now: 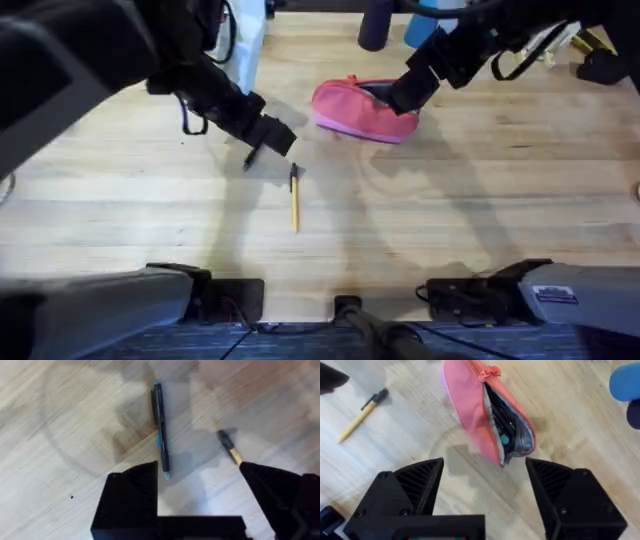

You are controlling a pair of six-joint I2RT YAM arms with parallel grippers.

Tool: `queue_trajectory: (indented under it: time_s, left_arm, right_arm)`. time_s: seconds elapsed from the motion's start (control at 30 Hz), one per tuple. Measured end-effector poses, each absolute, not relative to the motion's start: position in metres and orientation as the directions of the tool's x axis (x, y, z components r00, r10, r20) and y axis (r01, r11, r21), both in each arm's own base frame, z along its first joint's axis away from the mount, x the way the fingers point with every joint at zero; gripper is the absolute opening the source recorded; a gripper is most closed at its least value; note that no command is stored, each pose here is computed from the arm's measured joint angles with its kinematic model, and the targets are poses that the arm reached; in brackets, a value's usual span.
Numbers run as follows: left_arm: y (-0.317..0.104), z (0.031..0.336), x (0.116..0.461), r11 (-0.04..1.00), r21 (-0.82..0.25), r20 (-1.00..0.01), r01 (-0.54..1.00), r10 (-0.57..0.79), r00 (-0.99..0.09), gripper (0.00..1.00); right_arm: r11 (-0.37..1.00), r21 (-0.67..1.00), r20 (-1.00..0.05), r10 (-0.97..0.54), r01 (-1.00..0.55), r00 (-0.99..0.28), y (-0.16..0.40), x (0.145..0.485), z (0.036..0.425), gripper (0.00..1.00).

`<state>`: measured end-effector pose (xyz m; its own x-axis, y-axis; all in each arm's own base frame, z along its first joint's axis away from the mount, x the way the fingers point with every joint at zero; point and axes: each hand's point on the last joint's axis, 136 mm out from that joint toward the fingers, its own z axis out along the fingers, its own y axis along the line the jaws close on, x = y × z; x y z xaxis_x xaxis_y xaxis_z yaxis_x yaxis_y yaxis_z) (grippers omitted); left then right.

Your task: Unzip the bag, pick up the pens from the table one at a time and place them inside, then zip the bag closed.

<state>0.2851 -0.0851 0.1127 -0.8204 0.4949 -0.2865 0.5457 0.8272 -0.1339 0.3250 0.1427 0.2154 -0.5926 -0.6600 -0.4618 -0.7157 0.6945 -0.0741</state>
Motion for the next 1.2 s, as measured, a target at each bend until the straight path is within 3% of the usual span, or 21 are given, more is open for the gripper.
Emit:
queue_trajectory:
  time_s: [0.37, 0.6, 0.93, 1.2]
  left_arm:
    - [-0.068, 0.065, 0.302, 0.871, -0.075, -0.158, 0.486, 0.470, -0.868, 0.993]
    - [-0.066, 0.040, 0.307, 0.878, -0.076, -0.105, 0.472, 0.464, -0.880, 0.993]
    - [-0.064, 0.037, 0.311, 0.882, -0.067, -0.089, 0.467, 0.461, -0.883, 0.994]
    - [-0.061, 0.034, 0.311, 0.876, -0.007, -0.066, 0.482, 0.481, -0.874, 0.854]
  right_arm:
    - [0.710, -0.068, -0.472, -0.642, -0.701, -0.605, 0.142, 0.324, 0.219, 0.997]
    - [0.717, -0.112, -0.559, -0.618, -0.688, -0.553, 0.137, 0.310, 0.256, 0.997]
    - [0.718, -0.117, -0.569, -0.615, -0.686, -0.546, 0.137, 0.308, 0.261, 0.997]
    - [0.718, -0.118, -0.570, -0.615, -0.686, -0.546, 0.137, 0.309, 0.261, 0.998]
